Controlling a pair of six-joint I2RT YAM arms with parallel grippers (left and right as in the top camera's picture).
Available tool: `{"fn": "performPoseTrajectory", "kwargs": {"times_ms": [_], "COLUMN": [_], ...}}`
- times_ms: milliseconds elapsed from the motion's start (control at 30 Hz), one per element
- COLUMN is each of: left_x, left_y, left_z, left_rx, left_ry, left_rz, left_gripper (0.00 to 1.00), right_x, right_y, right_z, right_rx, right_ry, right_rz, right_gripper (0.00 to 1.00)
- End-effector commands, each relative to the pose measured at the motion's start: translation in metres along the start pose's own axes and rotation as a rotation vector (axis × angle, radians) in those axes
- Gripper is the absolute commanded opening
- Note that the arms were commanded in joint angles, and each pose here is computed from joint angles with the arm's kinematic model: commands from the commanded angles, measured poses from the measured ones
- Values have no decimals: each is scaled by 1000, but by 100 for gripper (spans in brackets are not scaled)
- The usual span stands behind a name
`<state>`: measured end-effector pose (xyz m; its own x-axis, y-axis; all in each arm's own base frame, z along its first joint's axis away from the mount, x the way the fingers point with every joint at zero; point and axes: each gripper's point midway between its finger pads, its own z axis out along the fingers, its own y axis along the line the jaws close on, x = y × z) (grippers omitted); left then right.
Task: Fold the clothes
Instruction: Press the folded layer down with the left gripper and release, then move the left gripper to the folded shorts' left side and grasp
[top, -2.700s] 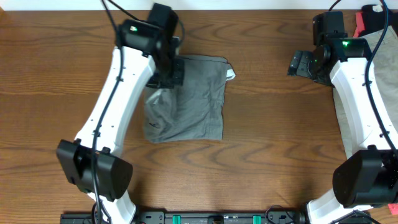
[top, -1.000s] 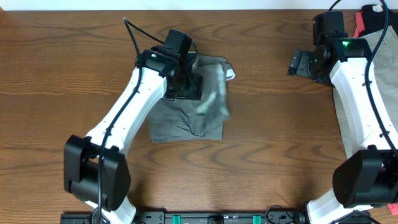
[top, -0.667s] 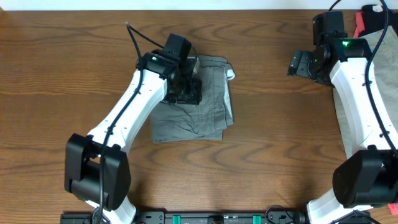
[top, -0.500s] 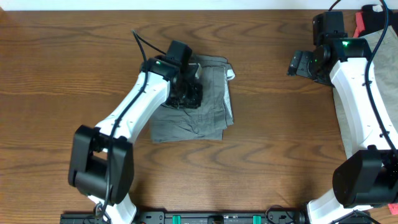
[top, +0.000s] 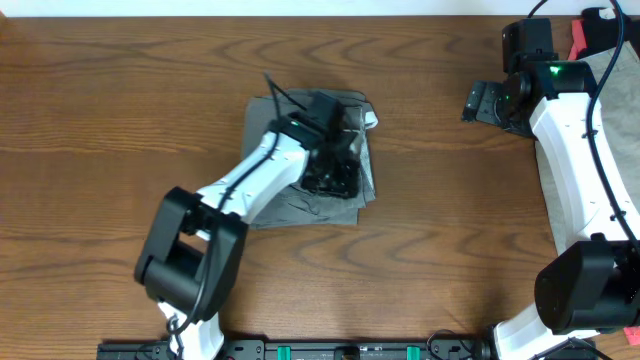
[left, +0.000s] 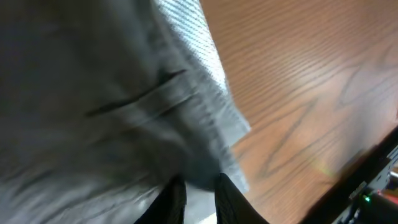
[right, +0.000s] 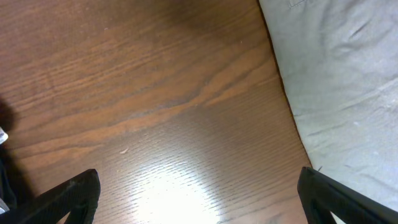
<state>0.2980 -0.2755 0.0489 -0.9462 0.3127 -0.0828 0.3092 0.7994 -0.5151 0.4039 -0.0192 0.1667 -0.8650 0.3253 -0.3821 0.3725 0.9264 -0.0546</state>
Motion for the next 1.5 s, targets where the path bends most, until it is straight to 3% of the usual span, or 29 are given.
{"fn": "performPoseTrajectory", "kwargs": {"times_ms": [0,100,200,267,533,600,800,967,1033,1167,1467], "left_x": [4,7,14,15,-5,-13,-29,-32,-28,-19,-14], "left_y": [10,17,20,19,-5,-11,1,80,120,175,197], "left_z": [21,36,47,46,-9,-35,-115,-168,-181,-188,-138], "left_rx": [0,-5,-14,-15,8,19,27,-152,-227,-241,31], "left_ry": [40,67,103,108,2,-62,-255,-377,-391,-389,-261], "left_rz": [-32,-53,-70,-71,-36,-26,-61,-217,-290,-407,-358], "left_gripper": [19,19,7,6,7,15,68,98,98,98,98], "right_x": [-4,-4,-4,-4,-4,-4,-4,-4,-4,-4,-4], "right_y": [-1,-1,-1,-1,-1,-1,-1,-1,-1,-1,-1], "right_z": [-5,-5,-5,-5,-5,-5,-5,-5,-5,-5,-5], "right_rx": [8,8,8,8,8,8,8,8,8,8,8], "right_ry": [-22,-22,-22,-22,-22,-22,-22,-22,-22,-22,-22], "right_rz": [10,10,10,10,10,10,10,10,10,10,10], "right_gripper": [99,99,99,99,99,99,99,99,99,99,99]}}
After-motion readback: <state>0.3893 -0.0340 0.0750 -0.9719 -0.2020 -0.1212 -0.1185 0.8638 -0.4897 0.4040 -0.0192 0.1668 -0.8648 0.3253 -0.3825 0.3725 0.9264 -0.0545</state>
